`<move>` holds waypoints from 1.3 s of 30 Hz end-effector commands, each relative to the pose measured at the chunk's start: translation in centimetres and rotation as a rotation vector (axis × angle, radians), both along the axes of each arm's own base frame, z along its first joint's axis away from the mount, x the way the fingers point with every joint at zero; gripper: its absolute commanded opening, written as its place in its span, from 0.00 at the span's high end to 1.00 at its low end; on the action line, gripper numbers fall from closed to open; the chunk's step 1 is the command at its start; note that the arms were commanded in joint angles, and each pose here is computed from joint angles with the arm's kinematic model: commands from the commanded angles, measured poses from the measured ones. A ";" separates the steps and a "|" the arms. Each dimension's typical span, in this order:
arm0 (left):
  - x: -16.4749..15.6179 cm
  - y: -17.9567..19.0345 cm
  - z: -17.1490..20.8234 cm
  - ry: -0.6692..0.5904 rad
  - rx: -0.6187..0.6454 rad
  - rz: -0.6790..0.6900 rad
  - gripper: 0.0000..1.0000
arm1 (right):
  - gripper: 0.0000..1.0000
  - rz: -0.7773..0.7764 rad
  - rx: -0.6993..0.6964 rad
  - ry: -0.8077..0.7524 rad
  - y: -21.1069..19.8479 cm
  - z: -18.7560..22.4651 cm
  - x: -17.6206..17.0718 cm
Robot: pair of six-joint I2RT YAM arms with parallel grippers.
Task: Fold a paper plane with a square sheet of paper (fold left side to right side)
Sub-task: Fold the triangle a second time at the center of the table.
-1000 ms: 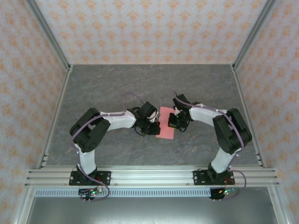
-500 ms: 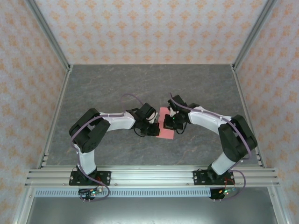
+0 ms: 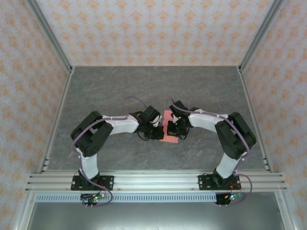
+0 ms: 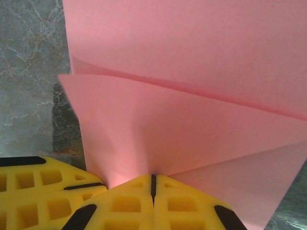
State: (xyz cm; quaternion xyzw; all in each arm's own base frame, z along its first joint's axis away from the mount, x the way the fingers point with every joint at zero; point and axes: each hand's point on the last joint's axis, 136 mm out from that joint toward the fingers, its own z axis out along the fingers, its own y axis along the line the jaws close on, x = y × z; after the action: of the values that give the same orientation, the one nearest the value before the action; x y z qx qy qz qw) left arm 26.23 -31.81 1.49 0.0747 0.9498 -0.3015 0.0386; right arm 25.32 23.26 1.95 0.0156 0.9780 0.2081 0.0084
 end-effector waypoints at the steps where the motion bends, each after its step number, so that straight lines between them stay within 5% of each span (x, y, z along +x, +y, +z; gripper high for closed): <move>1: -1.9 3.3 -3.7 0.065 0.162 0.029 0.98 | 0.95 0.005 0.029 -0.019 1.1 0.5 0.7; 21: -1.9 3.8 -3.9 0.061 0.189 0.030 0.98 | 0.95 0.016 0.021 -0.028 1.2 0.6 0.9; 39: -2.3 4.6 -4.5 0.073 0.220 0.040 0.98 | 0.95 -0.011 -0.157 -0.002 -4.6 -1.3 1.8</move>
State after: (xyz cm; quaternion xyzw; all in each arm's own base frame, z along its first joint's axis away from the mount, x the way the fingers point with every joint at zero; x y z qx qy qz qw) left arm 26.33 -31.61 1.41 0.0737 0.9512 -0.2963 0.0445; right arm 26.70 22.23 1.84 0.0051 0.9805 0.1960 0.0090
